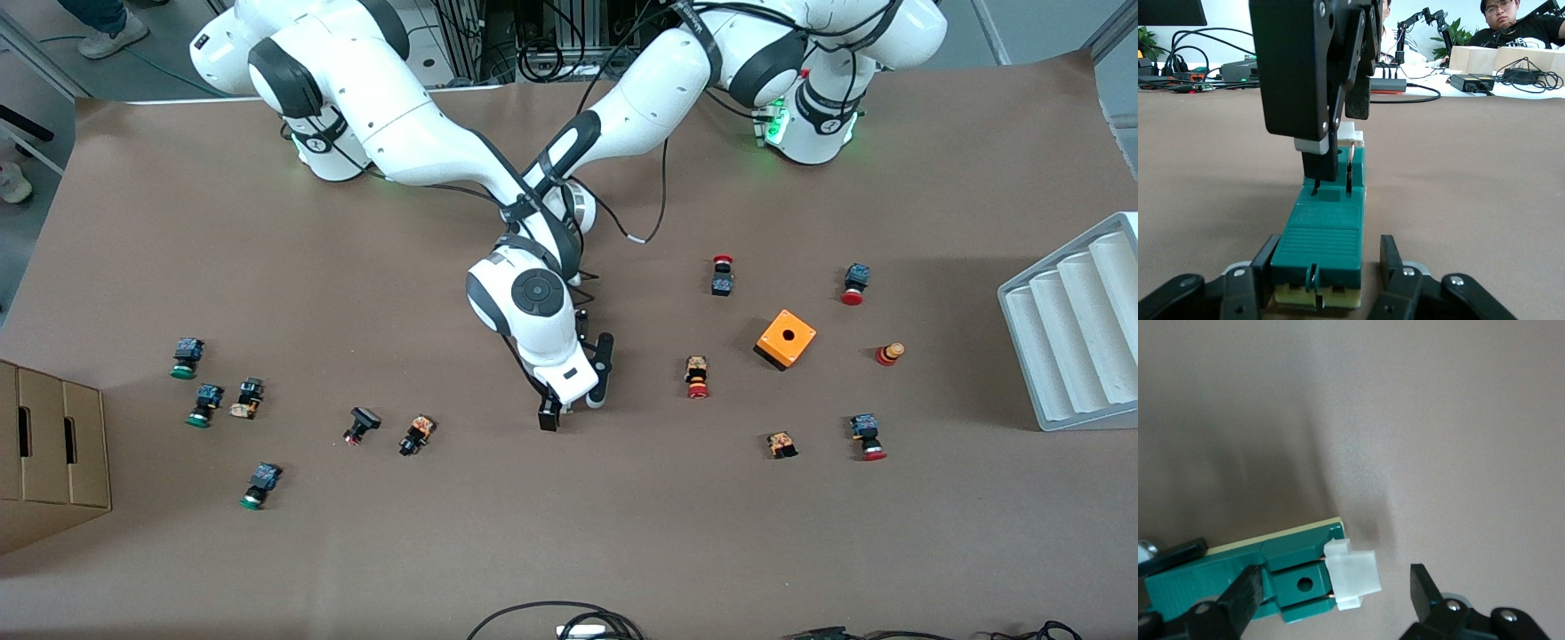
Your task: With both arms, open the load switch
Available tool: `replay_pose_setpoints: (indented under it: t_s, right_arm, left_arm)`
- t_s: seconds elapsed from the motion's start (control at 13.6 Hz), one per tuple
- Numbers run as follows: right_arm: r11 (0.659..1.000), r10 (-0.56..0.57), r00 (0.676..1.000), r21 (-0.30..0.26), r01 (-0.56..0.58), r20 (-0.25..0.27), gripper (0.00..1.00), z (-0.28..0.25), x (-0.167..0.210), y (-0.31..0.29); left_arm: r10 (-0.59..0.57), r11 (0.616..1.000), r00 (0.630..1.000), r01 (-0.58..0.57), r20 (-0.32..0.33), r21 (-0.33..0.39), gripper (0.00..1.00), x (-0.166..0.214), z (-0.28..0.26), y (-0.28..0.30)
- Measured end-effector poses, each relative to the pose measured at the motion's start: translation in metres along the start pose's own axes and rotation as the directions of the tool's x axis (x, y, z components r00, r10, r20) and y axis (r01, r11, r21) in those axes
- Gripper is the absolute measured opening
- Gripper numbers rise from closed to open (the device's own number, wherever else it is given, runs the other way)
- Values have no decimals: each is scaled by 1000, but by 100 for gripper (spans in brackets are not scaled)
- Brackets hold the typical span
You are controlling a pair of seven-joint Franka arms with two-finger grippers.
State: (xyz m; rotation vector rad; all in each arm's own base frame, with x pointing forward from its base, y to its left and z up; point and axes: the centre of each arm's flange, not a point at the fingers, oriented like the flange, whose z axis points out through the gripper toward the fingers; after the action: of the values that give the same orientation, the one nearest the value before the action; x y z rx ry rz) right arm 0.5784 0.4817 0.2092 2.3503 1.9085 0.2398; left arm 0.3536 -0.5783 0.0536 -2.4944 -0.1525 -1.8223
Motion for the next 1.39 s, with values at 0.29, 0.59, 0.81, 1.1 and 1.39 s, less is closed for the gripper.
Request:
replay_pose_setpoints:
  t_s: [0.29, 0.59, 0.81, 1.1, 1.39]
  right_arm:
    - [1000, 0, 1000, 0, 0, 0, 97, 0, 0, 0]
    - [1000, -1, 1000, 1, 1, -1, 89, 0, 1, -1]
    - [1000, -2, 1000, 3, 2, -3, 87, 0, 2, -2]
    - [1000, 0, 1000, 4, 0, -4, 84, -1, 3, -4]
    - [1000, 17, 1000, 4, -17, -7, 81, -1, 6, -6]
  left_arm:
    - [1, 1000, 1000, -1, -1, -1, 66, 0, 0, 0]
    - [4, 1000, 1000, -4, -3, -2, 66, -1, 0, -1]
    - [8, 1000, 1000, -8, -8, -3, 66, -2, 0, -1]
    - [11, 1000, 1000, -11, -14, -4, 66, -3, 0, -2]
    - [12, 1000, 1000, -12, -16, -4, 66, -3, 0, -2]
